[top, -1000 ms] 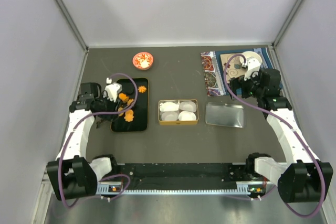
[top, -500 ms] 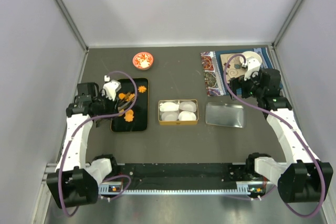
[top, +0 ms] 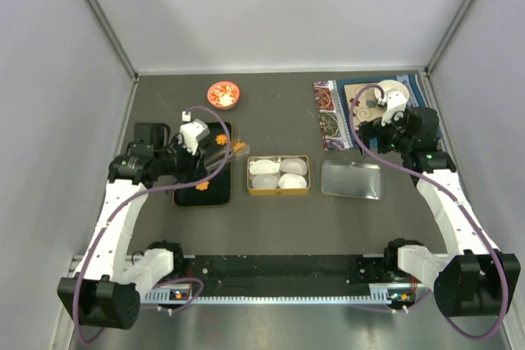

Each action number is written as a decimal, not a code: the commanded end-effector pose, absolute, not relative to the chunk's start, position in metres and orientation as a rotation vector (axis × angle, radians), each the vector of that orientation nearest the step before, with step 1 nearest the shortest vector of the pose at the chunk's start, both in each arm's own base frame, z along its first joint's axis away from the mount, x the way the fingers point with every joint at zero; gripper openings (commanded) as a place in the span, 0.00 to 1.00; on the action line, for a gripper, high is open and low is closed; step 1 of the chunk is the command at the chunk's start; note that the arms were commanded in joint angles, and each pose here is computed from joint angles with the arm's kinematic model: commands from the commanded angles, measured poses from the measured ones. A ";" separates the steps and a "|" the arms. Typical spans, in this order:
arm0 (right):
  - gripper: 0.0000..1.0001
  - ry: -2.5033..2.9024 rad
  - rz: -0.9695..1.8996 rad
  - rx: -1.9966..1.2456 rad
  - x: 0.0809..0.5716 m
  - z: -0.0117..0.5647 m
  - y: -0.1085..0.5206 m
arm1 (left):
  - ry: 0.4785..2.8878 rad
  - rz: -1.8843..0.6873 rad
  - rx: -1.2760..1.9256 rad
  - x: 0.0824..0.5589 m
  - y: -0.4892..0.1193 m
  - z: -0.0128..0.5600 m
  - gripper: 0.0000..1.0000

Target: Pack the cookies

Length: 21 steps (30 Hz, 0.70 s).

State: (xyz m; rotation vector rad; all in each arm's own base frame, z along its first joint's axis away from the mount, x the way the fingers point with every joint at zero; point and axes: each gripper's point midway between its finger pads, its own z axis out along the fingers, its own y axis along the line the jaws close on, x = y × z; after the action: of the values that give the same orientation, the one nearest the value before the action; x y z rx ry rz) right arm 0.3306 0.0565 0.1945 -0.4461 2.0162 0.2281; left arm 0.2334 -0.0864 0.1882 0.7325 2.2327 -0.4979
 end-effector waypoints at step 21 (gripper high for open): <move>0.99 1.978 0.197 -0.455 0.342 0.211 0.052 | 2.257 -0.493 1.121 0.206 -0.151 0.155 0.00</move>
State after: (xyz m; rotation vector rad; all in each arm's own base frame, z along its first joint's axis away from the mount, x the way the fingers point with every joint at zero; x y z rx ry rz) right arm 0.3322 0.0562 0.1884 -0.4499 2.0346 0.2293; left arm 0.1969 -0.1457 0.1520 1.1112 2.2949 -0.5131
